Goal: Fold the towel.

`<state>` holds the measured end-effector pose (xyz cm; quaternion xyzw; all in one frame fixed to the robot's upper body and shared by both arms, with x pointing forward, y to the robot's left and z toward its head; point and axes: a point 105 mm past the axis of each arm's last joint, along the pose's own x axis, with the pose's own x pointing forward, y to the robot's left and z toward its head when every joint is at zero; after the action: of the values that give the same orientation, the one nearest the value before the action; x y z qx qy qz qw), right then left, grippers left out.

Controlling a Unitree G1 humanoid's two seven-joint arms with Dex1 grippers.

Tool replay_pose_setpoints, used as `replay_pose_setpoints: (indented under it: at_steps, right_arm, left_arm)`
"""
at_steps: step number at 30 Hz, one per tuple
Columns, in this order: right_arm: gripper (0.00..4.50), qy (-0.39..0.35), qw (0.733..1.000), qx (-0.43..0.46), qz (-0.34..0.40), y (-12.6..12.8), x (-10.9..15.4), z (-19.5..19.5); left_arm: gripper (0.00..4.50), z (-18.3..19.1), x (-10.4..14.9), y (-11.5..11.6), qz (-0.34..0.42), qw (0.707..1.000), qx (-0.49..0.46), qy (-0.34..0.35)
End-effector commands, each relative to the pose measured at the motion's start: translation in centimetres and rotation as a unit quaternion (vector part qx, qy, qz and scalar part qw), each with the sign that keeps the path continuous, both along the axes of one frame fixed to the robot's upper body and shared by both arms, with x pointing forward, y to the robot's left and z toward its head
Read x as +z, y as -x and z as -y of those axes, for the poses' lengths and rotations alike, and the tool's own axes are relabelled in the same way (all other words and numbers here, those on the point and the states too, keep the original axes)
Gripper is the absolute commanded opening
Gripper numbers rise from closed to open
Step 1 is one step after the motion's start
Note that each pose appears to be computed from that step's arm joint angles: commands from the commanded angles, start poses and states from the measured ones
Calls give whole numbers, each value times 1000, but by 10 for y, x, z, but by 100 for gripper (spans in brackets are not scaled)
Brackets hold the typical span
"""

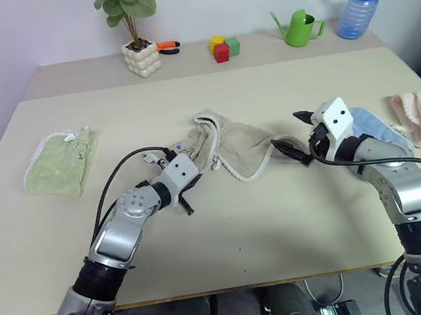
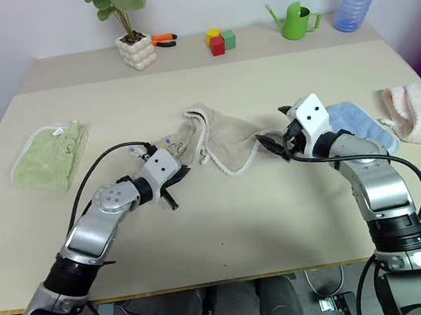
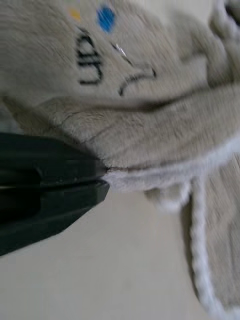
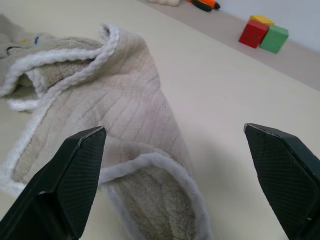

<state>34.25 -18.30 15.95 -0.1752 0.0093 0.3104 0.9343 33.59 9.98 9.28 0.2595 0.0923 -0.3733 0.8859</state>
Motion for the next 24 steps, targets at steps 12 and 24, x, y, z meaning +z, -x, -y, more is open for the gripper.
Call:
replay_pose_setpoints:
  at_steps: [12, 24]
  right_arm:
    - [450, 94, 984, 148, -21, 50, -25, -83]
    - [450, 248, 967, 54, 26, 28, -60, -77]
  left_arm:
    - [3, -60, 78, -10, 119, 982, 103, 108]
    - [3, -53, 67, -8, 108, 985, 83, 104]
